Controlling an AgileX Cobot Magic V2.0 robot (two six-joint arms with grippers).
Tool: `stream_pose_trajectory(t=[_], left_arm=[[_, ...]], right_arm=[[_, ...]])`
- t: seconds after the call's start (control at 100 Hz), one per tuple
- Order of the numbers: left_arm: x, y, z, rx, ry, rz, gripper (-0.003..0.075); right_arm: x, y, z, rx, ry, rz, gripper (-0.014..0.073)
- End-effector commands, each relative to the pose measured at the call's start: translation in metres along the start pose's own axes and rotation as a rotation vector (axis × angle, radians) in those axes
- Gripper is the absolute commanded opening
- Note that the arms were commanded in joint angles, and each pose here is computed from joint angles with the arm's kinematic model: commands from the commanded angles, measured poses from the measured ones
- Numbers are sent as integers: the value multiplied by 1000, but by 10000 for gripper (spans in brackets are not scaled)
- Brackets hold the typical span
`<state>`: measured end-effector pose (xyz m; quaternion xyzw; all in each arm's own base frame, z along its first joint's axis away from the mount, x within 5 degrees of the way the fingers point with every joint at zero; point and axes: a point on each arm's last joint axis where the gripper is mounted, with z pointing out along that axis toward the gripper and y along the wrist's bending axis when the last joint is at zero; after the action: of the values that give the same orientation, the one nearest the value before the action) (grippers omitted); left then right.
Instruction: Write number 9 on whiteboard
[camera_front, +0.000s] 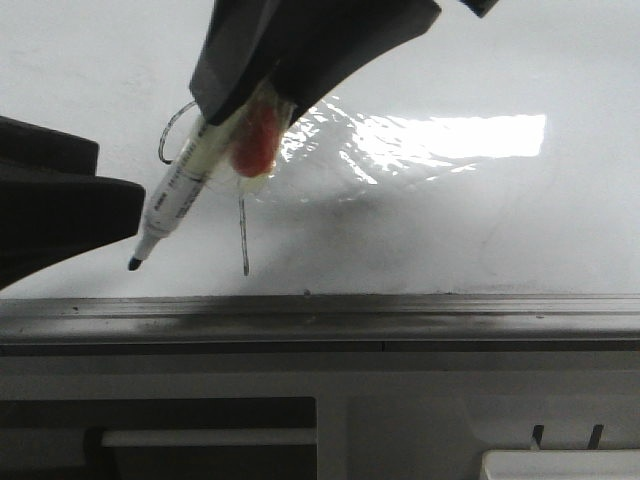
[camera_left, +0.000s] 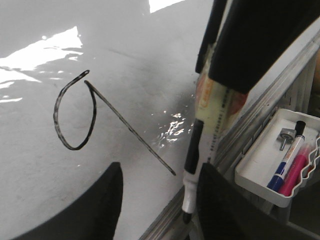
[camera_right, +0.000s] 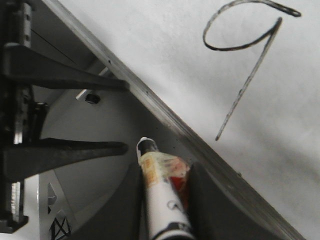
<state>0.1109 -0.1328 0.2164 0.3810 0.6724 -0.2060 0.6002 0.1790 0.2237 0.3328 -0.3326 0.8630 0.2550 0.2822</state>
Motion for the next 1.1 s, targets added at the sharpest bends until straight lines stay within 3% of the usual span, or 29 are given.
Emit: stream_pose_trajectory(t=[0.0,0.21,0.42,0.49,0.61,0.77,0.84,1.01,1.09], left_arm=[[-16,2,5,-18,-131,20,313],[-16,-4,7,35,-148,104,313],[-16,-3,7,22,-145,84,308],[-16,-3,7,22,-145,84,231],[-16,-3,7,22,-145,84,-22],[-16,-3,7,21,-145,83,-20],[-16,-2,7,13,-142,71,-20],[-12,11,7,-111,-111,-164,-20],[-9,20,5,-208,-100,-301,-20]], right_arm=[[-13,8,-15,-31,-120,3,-68],[-13,10,-15,-51,-122,27,-68],[-13,12,-16,-73,-121,54,-68],[-13,12,-16,-75,-117,55,-68],[-12,12,-16,-75,-114,55,-69],[-13,12,-16,-73,-117,36,-56],[-13,12,-16,-73,-124,36,34],[-14,11,-15,-69,-129,36,449],[-14,11,-15,-69,-134,36,508]])
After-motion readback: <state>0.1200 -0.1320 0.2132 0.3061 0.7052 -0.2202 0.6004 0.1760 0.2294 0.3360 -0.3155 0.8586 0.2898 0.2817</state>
